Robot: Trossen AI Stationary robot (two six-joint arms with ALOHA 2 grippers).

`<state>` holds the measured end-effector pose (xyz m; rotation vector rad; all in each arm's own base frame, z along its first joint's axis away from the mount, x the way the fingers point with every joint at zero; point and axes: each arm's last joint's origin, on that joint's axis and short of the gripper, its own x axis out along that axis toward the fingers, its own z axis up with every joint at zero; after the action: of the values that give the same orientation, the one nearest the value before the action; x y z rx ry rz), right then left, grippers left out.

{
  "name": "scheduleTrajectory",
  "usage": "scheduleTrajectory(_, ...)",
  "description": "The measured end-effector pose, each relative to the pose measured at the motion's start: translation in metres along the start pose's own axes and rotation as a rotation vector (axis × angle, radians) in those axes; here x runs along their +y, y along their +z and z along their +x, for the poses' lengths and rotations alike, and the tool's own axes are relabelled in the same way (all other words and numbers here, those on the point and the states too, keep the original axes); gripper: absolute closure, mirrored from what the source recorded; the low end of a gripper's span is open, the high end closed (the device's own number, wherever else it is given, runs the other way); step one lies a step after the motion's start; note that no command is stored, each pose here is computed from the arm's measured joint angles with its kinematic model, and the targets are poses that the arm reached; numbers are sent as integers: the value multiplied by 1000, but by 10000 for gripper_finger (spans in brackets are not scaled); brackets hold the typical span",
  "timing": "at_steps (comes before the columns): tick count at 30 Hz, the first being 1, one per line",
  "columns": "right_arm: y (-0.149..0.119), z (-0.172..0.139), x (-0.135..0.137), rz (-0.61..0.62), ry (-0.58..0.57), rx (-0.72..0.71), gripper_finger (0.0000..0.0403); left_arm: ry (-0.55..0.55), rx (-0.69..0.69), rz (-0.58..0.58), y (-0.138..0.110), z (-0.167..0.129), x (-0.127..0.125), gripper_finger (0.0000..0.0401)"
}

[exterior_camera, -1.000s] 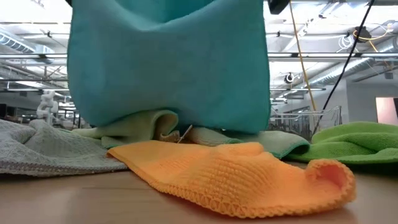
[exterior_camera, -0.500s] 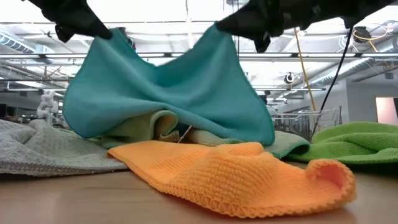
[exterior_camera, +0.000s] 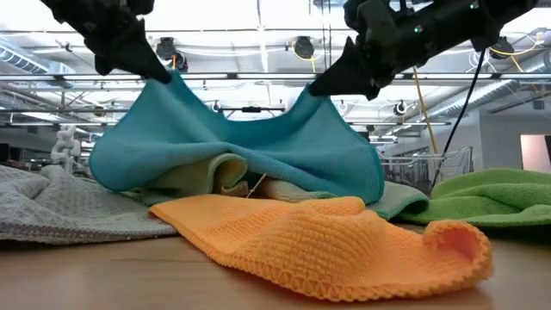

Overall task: Fold microfiber towels
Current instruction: Fold the blue microfiber towel

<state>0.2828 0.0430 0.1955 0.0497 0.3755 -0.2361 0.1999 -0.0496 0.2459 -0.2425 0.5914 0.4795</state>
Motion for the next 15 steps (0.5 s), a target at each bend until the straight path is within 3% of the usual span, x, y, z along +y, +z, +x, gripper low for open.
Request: scheduleTrajectory(15, -22, 11, -21, 79, -92, 122, 403, 130, 141, 59, -9, 39, 7, 385)
